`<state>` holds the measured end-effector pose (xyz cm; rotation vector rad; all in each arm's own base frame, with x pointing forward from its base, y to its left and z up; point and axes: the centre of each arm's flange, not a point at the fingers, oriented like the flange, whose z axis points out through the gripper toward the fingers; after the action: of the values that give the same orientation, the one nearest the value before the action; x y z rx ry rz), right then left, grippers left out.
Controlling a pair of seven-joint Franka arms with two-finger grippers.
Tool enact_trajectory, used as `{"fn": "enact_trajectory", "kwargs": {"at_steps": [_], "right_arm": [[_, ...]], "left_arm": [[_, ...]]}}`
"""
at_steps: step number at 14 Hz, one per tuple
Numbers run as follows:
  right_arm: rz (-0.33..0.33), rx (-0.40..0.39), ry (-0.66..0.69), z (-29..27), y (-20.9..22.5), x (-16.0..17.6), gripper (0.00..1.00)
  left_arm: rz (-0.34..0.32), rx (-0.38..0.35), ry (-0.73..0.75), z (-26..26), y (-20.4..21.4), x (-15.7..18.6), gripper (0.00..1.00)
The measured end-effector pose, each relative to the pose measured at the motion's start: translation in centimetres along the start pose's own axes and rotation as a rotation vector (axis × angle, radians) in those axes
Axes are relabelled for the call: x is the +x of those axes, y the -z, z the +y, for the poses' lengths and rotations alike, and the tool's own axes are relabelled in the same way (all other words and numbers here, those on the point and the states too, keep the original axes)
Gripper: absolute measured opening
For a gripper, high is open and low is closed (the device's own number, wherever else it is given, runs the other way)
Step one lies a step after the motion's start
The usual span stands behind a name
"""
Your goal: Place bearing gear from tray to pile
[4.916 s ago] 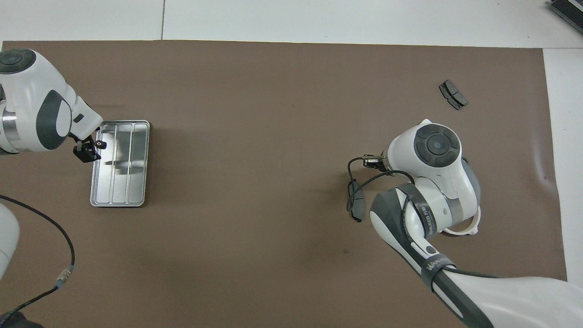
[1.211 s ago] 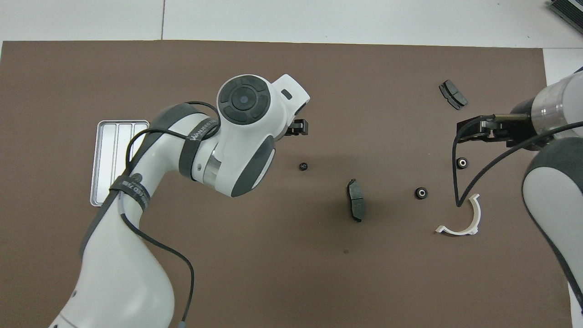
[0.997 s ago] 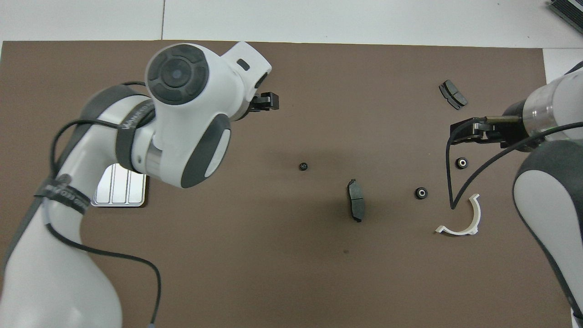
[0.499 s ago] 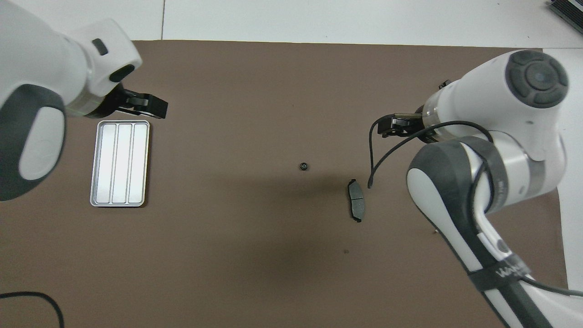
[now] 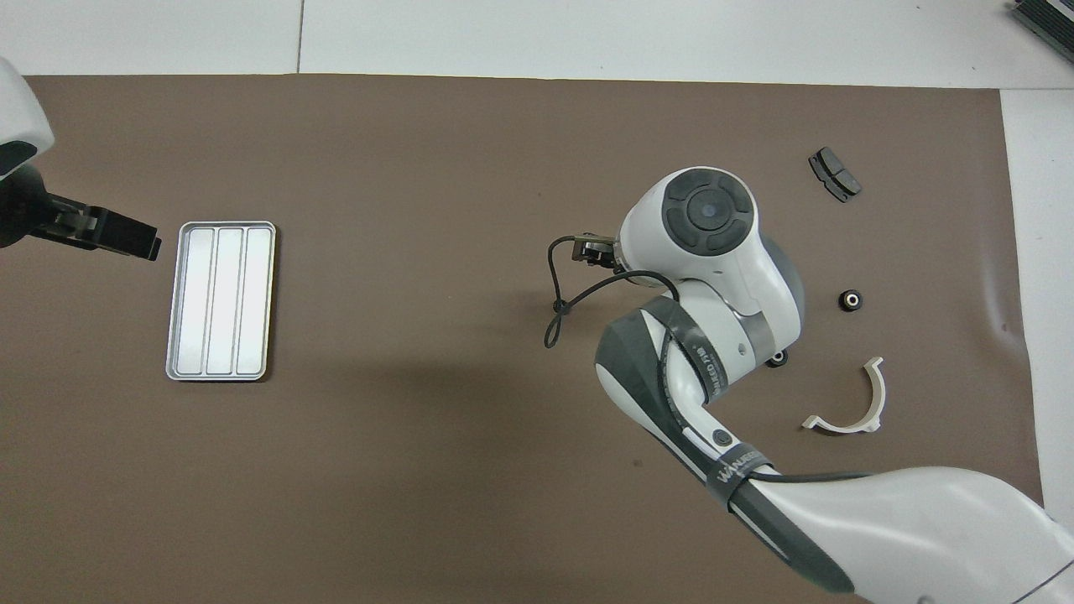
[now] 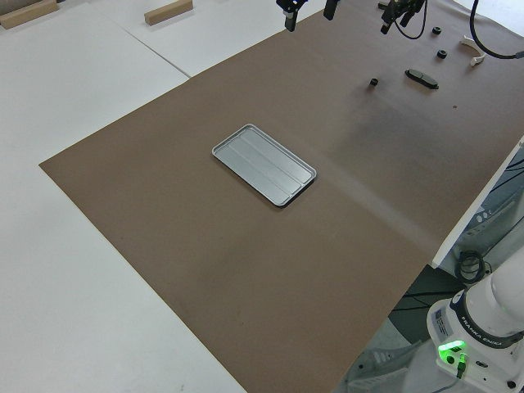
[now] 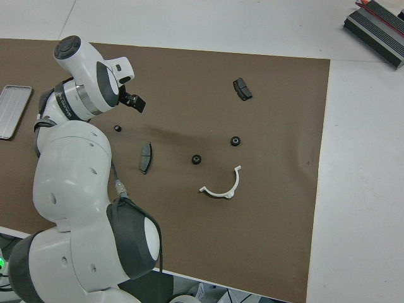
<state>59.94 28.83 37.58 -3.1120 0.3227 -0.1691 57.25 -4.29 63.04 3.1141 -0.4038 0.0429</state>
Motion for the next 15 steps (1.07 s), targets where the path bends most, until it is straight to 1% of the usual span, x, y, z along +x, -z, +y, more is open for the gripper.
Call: {"fn": "enact_trajectory", "kwargs": {"at_steps": [3, 5, 7, 9, 12, 14, 15], "right_arm": [[0.048, -0.043, -0.019, -4.7, -3.0, -1.6, 1.0], [0.047, -0.045, -0.017, -6.6, -5.7, -2.5, 1.0], [0.041, -0.024, -0.011, -7.2, -7.2, -2.7, 1.0], [0.028, -0.027, -0.003, -7.4, -8.0, -3.3, 1.0], [0.003, -0.048, 0.027, -7.8, -8.9, -4.7, 1.0], [-0.011, -0.068, 0.049, -7.8, -9.0, -5.0, 0.95], [-0.017, -0.076, 0.062, -7.6, -9.0, -5.0, 0.89]], "left_arm": [[0.009, -0.011, 0.087, -4.8, 0.4, -1.3, 1.0], [0.028, -0.059, 0.13, -8.3, 0.6, -2.4, 1.0], [0.047, -0.086, 0.112, -11.7, 0.7, -3.8, 1.0], [0.063, -0.107, 0.1, -13.8, 0.9, -4.8, 1.0], [0.068, -0.115, 0.075, -12.8, 1.0, -4.3, 1.0], [0.065, -0.121, 0.05, -10.7, 0.9, -3.4, 1.0], [0.063, -0.124, 0.051, -9.5, 0.9, -3.0, 1.0]]}}
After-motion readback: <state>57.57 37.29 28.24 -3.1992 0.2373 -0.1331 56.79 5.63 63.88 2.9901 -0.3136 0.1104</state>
